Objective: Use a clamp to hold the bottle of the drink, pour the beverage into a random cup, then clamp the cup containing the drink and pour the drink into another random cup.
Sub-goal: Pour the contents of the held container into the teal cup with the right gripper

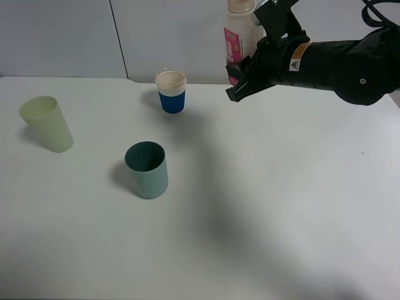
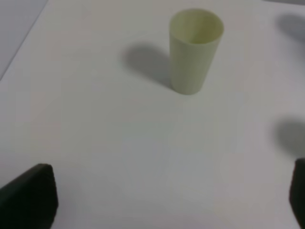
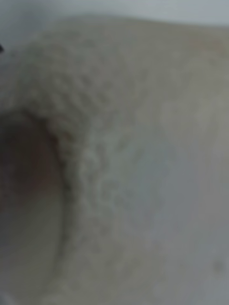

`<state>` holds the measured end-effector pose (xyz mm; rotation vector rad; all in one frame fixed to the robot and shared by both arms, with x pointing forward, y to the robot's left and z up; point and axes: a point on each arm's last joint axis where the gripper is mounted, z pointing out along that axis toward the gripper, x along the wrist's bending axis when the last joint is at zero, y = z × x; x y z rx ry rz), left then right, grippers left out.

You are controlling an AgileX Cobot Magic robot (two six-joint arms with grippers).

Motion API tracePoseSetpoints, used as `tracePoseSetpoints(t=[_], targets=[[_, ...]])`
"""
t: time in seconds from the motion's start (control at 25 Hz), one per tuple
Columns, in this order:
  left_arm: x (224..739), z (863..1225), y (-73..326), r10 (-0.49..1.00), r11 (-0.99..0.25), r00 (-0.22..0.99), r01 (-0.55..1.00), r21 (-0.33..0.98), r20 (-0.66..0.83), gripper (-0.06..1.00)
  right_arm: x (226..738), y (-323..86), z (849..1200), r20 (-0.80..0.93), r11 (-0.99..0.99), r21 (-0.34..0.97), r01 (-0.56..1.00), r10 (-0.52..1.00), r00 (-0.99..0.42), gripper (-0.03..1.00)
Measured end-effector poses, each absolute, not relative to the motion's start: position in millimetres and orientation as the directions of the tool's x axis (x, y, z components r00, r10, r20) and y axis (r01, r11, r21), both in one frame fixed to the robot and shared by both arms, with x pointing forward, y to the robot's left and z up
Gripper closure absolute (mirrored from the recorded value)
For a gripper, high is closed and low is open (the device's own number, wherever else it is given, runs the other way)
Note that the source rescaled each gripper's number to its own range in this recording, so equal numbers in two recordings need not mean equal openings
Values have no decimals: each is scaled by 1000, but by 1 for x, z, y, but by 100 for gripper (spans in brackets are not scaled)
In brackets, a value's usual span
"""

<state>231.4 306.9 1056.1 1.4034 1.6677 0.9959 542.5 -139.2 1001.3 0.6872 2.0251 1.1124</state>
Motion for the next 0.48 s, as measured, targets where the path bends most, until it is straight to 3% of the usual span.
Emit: tracePoseSetpoints(t=[0.48], targets=[[231,1056,307,989,105,-140,425,899,-49,2,538,-132,999,-353,521,848,94,689,-633,97]])
